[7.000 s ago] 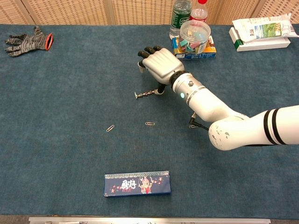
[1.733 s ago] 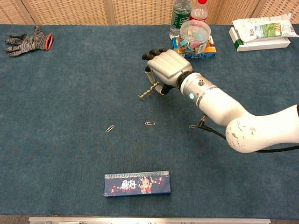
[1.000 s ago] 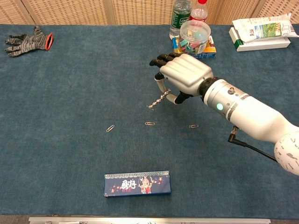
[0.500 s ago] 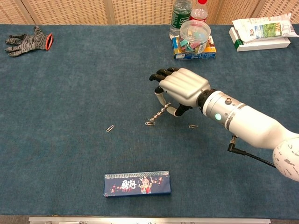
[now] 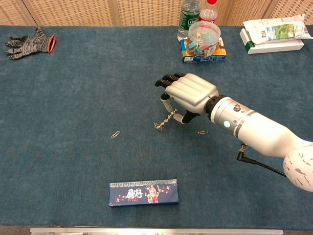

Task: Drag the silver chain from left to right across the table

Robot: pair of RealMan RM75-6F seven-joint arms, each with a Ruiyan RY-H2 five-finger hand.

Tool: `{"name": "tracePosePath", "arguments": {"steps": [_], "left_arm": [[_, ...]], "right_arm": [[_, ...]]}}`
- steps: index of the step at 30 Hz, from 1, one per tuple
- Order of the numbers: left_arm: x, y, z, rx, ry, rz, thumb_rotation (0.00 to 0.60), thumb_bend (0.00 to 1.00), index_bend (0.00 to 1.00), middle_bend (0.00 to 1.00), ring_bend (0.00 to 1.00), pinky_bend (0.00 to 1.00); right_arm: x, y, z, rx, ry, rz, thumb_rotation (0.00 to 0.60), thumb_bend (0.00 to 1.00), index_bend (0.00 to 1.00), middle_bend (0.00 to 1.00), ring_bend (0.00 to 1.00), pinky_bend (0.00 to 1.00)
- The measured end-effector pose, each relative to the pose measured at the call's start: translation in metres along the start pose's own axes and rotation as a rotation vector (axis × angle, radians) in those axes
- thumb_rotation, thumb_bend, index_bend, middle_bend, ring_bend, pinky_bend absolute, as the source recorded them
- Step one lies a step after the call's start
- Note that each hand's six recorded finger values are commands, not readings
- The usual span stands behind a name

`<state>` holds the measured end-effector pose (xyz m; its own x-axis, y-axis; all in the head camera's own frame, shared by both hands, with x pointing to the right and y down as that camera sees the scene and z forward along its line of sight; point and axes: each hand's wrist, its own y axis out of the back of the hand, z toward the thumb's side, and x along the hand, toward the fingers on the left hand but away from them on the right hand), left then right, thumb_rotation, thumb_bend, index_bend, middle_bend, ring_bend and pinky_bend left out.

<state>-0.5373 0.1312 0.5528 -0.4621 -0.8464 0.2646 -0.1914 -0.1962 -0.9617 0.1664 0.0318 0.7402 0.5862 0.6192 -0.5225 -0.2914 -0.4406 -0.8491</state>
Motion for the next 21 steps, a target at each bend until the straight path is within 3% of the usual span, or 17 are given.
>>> {"name": "tracePosePath", "arguments": {"steps": [10,21], "left_arm": [[0.0,-0.003,0.004,0.014,-0.01,-0.009,0.6,0.12,0.55,0.2,0.06,0.04],[-0.004,-0.008,0.01,0.03,-0.023,-0.02,0.6,0.12,0.55,0.2,0.06,0.04]], "right_arm": [[0.031,0.017,-0.027,0.017,-0.064,-0.041,0.6,0.4,0.59,0.11,0.0,0.11],[0.073,0.014,-0.046,0.004,-0.11,-0.038,0.6,0.4,0.59,0.11,0.0,0.11]]}}
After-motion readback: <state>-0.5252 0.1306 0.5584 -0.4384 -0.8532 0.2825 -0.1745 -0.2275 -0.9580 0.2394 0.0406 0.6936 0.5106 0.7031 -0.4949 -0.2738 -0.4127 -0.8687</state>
